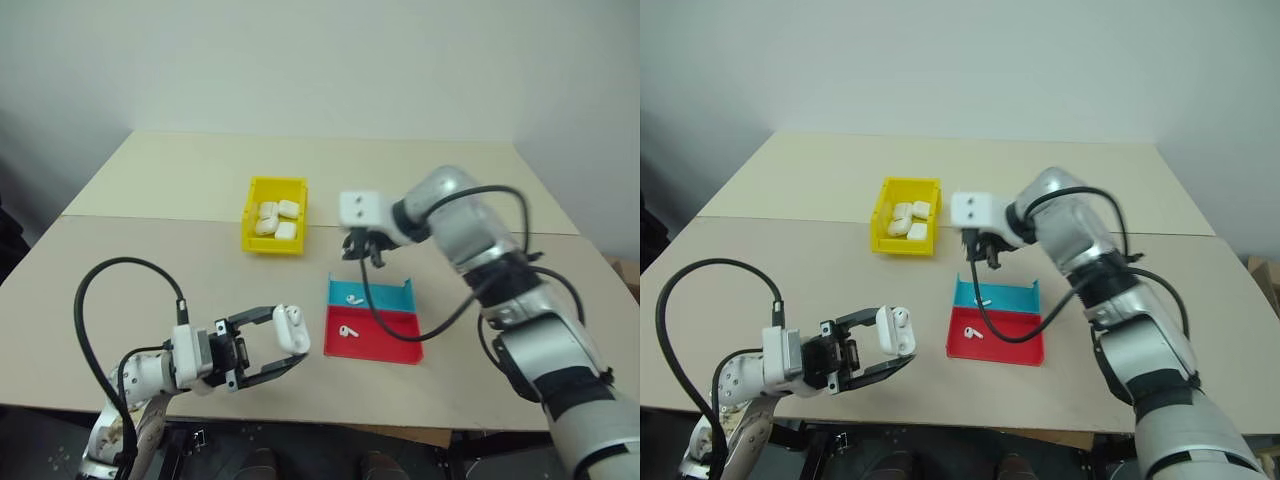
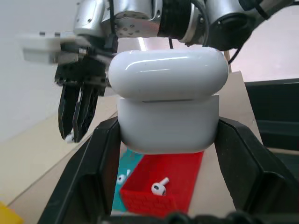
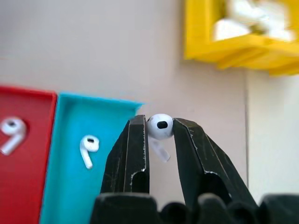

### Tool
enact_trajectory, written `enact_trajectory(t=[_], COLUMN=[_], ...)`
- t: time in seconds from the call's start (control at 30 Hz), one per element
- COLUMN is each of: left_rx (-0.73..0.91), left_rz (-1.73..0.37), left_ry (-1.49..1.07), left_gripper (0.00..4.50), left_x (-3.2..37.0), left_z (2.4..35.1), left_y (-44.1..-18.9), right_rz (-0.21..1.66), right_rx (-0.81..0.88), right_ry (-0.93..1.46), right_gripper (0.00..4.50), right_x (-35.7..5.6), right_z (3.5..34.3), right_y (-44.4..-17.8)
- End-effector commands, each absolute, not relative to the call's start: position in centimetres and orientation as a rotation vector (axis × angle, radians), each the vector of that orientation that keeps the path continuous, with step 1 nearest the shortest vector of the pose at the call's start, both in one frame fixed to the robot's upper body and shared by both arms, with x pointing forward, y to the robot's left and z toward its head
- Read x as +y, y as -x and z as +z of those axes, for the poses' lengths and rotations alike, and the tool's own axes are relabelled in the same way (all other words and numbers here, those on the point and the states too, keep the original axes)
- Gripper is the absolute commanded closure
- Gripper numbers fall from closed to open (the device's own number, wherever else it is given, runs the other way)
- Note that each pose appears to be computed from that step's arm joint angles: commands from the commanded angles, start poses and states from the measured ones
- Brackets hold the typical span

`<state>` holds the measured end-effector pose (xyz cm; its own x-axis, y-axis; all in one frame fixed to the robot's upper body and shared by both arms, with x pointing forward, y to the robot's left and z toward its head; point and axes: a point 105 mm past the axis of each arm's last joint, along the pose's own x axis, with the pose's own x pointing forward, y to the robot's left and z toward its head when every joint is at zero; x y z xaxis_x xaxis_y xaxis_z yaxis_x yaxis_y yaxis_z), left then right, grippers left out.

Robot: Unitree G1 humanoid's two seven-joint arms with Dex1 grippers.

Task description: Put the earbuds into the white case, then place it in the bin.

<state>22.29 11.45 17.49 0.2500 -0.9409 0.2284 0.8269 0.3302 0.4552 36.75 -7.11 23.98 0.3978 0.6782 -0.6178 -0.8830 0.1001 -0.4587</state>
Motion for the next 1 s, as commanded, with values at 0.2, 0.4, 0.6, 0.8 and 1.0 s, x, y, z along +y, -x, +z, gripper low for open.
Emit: enact_trajectory(t=[0.2,0.4,0.6,0.8,1.0], left_rx=[-0.522,-0.595,-0.623,-0.636,-0.649], left_rz=[-1.201,-1.249,-1.285,-1.309,-1.335], left_ry=[-0.247,-0.186,-0.165,-0.156,-0.124], left_gripper=[1.75,1.75,1.75,1.75,1.75], left_x=[9.0,7.2,5.9,5.5,5.4], left_z=[20.4,22.1,23.3,23.7,24.0], left_y=[-23.7,-24.3,-25.2,-25.8,-25.6], right_rz=[1.096,1.172,1.206,1.238,1.24], right_rx=[0.157,-0.048,-0.088,-0.046,-0.045], right_ry=[0.178,-0.01,-0.143,-0.287,-0.328], right_gripper=[3.91,3.91,3.91,3.91,3.91], right_x=[-11.1,-11.6,-11.5,-11.1,-10.0], right_z=[31.3,31.3,30.8,31.5,30.8], right_y=[-28.5,-25.5,-23.8,-20.5,-19.8])
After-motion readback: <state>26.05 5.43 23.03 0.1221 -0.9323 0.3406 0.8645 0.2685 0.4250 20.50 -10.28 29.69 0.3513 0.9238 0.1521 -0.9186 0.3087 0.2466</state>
